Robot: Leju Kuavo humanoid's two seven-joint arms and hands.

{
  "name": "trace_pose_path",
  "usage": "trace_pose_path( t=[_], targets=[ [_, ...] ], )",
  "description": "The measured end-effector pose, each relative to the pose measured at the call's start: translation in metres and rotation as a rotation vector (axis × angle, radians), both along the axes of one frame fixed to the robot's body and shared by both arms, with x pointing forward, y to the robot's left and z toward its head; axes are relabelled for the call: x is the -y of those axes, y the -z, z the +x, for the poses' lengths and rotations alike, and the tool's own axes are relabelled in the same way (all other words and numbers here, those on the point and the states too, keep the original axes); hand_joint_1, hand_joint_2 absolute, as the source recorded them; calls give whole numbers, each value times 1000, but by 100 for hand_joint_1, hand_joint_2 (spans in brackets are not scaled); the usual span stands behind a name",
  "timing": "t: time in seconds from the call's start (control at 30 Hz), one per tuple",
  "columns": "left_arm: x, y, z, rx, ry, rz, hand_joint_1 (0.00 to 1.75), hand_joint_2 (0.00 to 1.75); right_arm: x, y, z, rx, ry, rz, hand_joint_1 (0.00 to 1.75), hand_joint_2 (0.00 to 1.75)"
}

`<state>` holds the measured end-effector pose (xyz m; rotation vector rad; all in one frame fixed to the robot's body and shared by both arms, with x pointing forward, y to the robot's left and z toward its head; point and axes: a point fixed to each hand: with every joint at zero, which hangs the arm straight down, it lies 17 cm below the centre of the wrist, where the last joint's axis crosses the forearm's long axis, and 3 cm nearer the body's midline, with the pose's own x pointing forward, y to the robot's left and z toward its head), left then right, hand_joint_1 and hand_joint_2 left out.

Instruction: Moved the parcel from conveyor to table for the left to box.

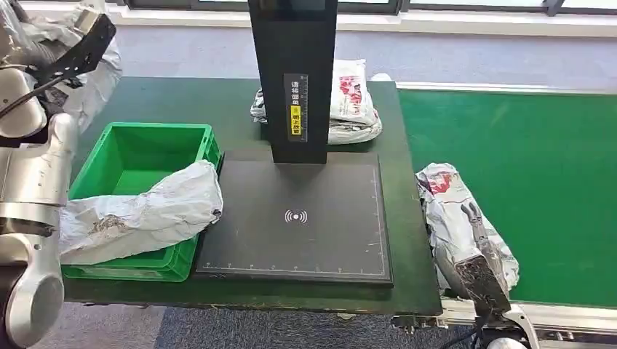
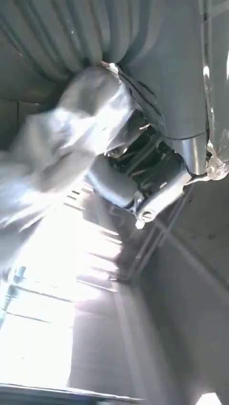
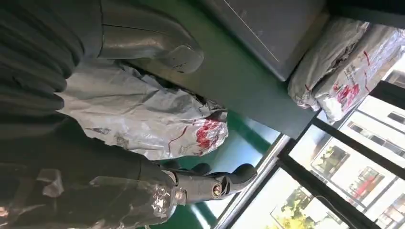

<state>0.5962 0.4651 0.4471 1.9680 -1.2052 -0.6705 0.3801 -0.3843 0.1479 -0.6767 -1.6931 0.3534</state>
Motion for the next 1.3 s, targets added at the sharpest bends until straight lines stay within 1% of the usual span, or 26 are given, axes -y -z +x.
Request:
trace_pose_path(
  t=[0.1, 0.2, 0.3, 0.4, 0.5, 0.67, 0.8, 0.93, 1.07, 1.17, 1.3],
  targets=[
    [-7, 32, 10, -99, -8, -18, 0, 0, 0, 0, 2, -8, -2, 0, 0, 175],
    [-7, 66, 20, -206, 22, -57, 0, 0, 0, -3, 5, -6, -2, 0, 0, 175],
    [1, 98, 30, -311, 74, -105, 0, 0, 4, -4, 5, -7, 6, 0, 0, 175],
    [12, 117, 37, -375, 130, -151, 0, 0, 7, -3, 5, -10, 9, 4, 0, 175],
    [22, 128, 43, -416, 168, -188, 0, 0, 13, -3, 2, -13, 17, 3, 0, 175],
    [31, 133, 48, -443, 195, -214, 0, 0, 20, -1, -1, -18, 30, 1, 0, 175],
    [51, 148, 53, -495, 296, -309, 0, 0, 23, -4, -3, -19, 30, -6, 0, 175],
    [65, 164, 53, -562, 366, -383, 0, 0, 29, -3, -5, -25, 37, 1, 0, 175],
    [67, 181, 53, -673, 333, -346, 0, 0, 34, -4, -6, -28, 42, 1, 0, 175],
    [73, 196, 53, -755, 330, -320, 0, 0, 36, -7, -4, -24, 36, -7, 0, 175],
    [76, 204, 54, -801, 326, -295, 0, 0, 37, -9, -2, -21, 34, -14, 0, 175]
  ],
)
